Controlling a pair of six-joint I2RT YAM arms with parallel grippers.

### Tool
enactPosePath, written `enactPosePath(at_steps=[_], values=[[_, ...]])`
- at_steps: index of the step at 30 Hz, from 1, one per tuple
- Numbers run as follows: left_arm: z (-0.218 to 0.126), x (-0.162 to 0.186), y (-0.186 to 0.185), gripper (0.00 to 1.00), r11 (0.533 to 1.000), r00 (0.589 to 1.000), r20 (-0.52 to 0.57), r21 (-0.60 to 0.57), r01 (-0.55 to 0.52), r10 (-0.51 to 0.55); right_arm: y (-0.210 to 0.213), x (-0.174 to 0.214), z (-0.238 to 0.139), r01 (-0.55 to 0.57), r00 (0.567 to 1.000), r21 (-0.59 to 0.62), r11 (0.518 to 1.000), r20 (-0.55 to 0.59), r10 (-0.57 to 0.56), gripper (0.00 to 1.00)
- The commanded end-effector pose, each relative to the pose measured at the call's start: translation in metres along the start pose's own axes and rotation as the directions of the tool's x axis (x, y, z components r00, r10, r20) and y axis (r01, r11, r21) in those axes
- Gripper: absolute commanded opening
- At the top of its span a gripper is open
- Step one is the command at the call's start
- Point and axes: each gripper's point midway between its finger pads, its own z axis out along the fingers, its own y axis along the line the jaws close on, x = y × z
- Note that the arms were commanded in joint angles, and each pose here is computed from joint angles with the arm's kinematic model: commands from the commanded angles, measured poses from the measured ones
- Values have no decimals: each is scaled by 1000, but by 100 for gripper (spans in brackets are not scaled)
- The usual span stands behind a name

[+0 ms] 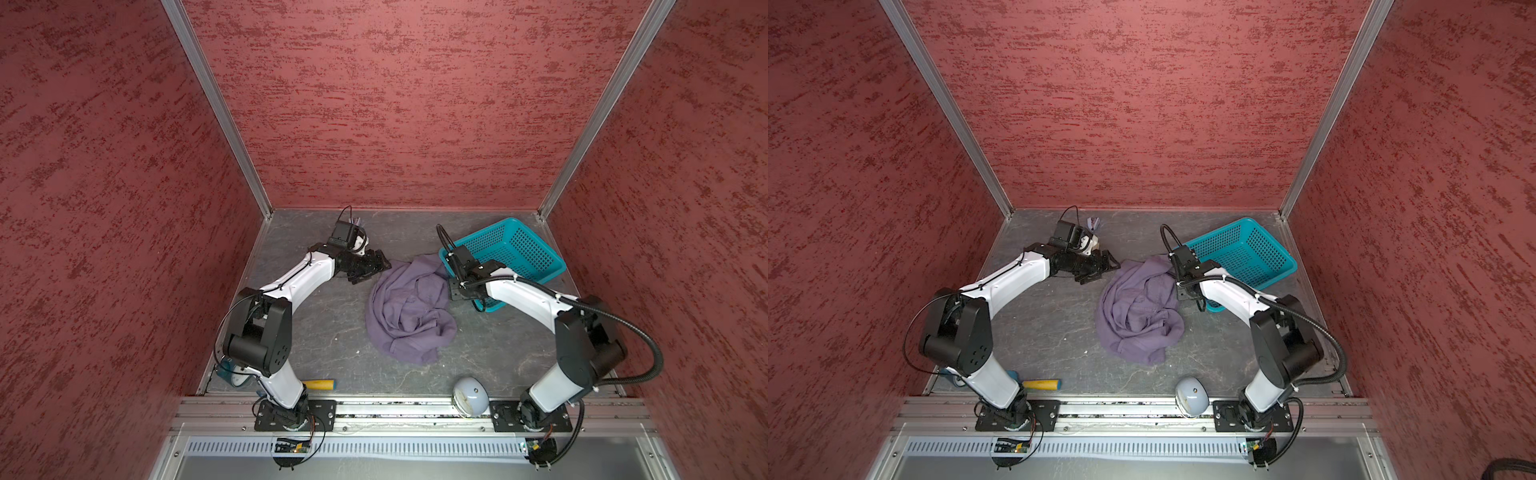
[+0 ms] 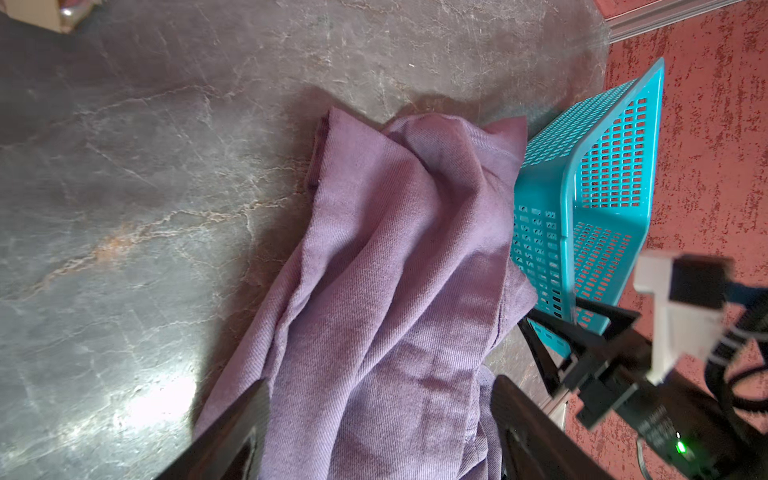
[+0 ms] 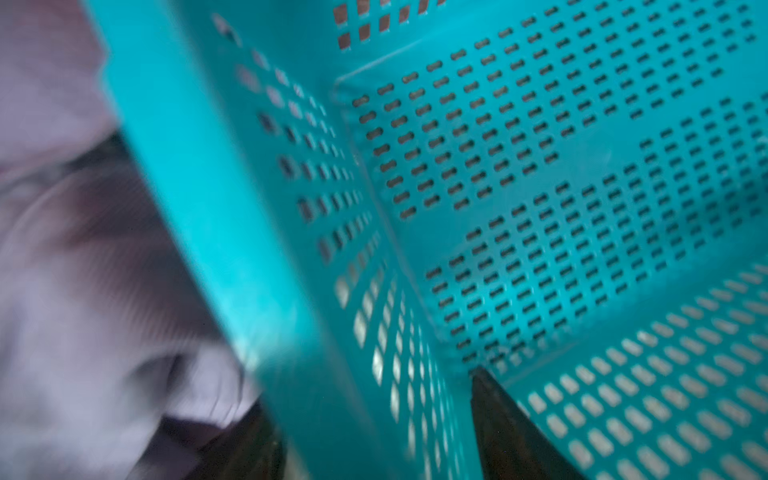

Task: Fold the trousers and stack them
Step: 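Push the teal basket farther from the robot with the right gripper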

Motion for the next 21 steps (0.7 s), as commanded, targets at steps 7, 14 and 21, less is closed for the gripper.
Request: enactPosePath(at_steps=[7,14,21], values=[[-12,-9,-19,82,999,1000,28,40,-14,12,-2,-99,26,-11,991,-31,999,134,15,26],[-20,-12,-25,79,999,999,41,54,-4,1,-35,-142,53,-5,984,73,997,179,-9,10],[-25,-11,-21,78,999,998,54,34,10,-12,-64,-175,62,-26,967,79,997,253,5,5]])
